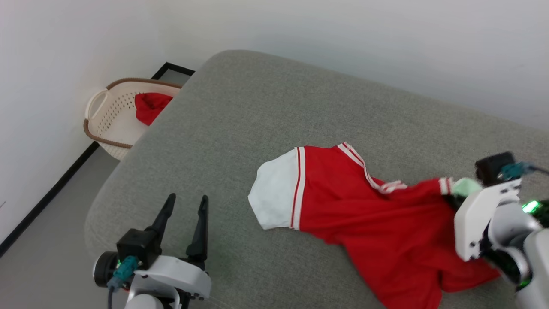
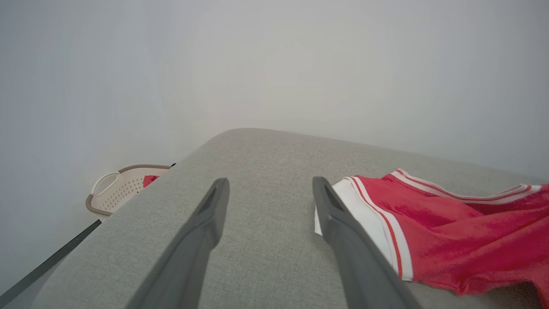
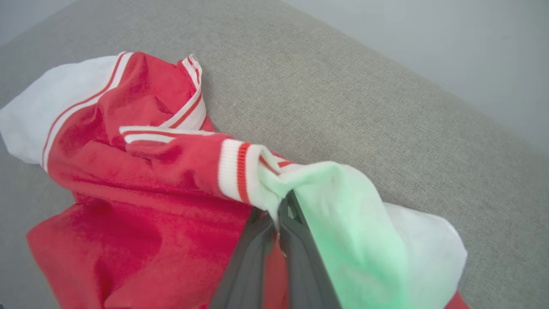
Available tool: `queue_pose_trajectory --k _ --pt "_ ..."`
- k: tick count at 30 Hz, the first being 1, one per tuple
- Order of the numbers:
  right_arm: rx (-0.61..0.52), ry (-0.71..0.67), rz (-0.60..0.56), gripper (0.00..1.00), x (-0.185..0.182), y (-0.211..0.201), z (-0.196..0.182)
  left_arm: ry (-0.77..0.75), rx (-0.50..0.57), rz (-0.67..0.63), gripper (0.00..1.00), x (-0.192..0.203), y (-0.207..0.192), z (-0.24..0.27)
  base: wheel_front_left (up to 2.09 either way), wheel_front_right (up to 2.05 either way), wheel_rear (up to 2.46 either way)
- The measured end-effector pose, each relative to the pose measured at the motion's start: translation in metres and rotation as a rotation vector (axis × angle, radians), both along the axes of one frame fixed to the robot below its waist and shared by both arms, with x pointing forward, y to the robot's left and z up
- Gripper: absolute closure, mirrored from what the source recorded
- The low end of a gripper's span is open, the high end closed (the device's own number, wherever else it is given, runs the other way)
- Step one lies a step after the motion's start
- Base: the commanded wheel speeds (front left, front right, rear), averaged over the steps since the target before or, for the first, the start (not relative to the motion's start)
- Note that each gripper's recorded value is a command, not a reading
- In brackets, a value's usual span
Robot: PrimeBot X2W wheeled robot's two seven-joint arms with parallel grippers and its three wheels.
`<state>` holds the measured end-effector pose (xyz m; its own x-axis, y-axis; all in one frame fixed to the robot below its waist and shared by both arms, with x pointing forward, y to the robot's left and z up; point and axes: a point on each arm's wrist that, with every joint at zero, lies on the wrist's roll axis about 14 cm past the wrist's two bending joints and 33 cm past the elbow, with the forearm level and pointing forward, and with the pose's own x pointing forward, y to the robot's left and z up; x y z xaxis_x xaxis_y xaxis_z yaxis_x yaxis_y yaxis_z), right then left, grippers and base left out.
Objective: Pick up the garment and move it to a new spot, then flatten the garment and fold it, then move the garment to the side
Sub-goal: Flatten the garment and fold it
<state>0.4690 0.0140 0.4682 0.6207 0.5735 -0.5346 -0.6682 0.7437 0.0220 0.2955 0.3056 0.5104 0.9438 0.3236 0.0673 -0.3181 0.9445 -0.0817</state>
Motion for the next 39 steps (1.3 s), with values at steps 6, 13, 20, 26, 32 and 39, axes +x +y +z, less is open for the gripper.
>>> queue_pose_trajectory --k 6,13,20,26,32,39 --pt "0.005 -0.025 -0.050 1.00 0.028 -0.010 0.010 0.011 0.000 -0.023 0.00 0.006 -0.008 -0.002 0.00 0.00 0.00" --pt "-0.005 0.009 -0.116 0.92 0.057 -0.022 -0.003 0.020 -0.003 -0.030 0.00 0.012 -0.012 -0.004 0.00 0.00 0.00" --pt "-0.029 0.077 -0.158 0.00 0.066 -0.025 -0.035 0.041 -0.006 -0.026 0.00 0.013 -0.011 -0.009 0.00 0.00 0.00" --pt "-0.018 0.059 -0.140 0.00 0.066 -0.018 -0.029 0.036 -0.010 -0.031 0.00 0.017 -0.012 -0.009 0.00 0.00 0.00" --pt "-0.006 0.005 -0.141 0.00 0.069 -0.029 -0.007 0.028 -0.011 -0.057 0.00 0.023 -0.019 -0.007 0.00 0.00 0.00" --pt "-0.028 -0.016 -0.189 0.00 0.076 -0.059 0.006 0.018 -0.011 -0.091 0.00 0.030 -0.027 -0.005 0.00 0.00 0.00"
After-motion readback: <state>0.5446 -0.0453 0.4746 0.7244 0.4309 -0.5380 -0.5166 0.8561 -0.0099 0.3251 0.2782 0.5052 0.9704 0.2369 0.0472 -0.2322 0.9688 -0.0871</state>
